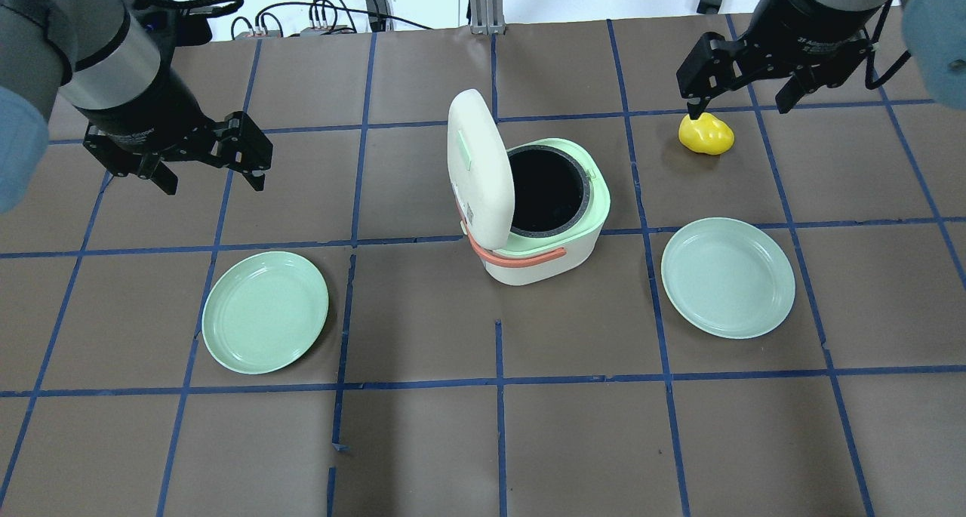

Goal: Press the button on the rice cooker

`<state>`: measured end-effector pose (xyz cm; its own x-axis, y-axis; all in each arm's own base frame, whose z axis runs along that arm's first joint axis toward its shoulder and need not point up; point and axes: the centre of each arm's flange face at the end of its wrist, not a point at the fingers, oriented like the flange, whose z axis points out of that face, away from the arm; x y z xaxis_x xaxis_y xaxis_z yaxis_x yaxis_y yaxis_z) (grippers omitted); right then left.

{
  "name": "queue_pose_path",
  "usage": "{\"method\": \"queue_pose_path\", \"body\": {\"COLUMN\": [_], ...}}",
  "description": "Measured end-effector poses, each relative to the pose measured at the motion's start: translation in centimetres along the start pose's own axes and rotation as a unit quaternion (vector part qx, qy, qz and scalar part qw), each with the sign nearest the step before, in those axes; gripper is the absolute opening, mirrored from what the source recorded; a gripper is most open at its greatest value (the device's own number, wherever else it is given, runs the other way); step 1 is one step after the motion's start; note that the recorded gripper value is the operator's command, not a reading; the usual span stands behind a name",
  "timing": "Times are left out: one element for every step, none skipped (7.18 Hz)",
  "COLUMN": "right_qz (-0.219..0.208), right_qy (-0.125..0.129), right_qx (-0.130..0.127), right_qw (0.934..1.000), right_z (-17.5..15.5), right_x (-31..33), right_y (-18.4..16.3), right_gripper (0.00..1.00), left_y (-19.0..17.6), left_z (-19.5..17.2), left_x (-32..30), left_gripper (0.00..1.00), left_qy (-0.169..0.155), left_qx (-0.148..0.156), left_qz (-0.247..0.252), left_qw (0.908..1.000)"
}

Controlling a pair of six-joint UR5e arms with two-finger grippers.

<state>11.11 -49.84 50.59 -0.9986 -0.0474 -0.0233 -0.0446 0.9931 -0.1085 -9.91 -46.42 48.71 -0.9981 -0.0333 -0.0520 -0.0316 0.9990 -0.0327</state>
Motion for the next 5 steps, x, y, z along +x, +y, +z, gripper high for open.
{"method": "queue_pose_path", "body": {"right_qz": [0.000,0.000,0.000,0.000,0.000], "right_qy": [-0.001,-0.001,-0.001,-0.001,-0.001], "right_qx": [-0.004,-0.006,-0.006,-0.006,-0.007], "right_qw": [1.0000,1.0000,1.0000,1.0000,1.0000], "right_z": [0.58,0.83,0.90,0.91,0.98], "right_x": [0.00,0.01,0.01,0.01,0.01], "right_y": [0.07,0.07,0.08,0.08,0.06], "right_gripper": [1.00,1.00,1.00,1.00,1.00], "left_y": [0.00,0.00,0.00,0.01,0.00], "left_z": [0.00,0.00,0.00,0.00,0.00], "left_x": [0.00,0.00,0.00,0.00,0.00], "left_gripper": [1.00,1.00,1.00,1.00,1.00], "left_qy": [0.000,0.000,0.000,0.000,0.000], "left_qx": [0.000,0.000,0.000,0.000,0.000], "left_qz": [0.000,0.000,0.000,0.000,0.000], "left_qw": [1.0000,1.0000,1.0000,1.0000,1.0000]}}
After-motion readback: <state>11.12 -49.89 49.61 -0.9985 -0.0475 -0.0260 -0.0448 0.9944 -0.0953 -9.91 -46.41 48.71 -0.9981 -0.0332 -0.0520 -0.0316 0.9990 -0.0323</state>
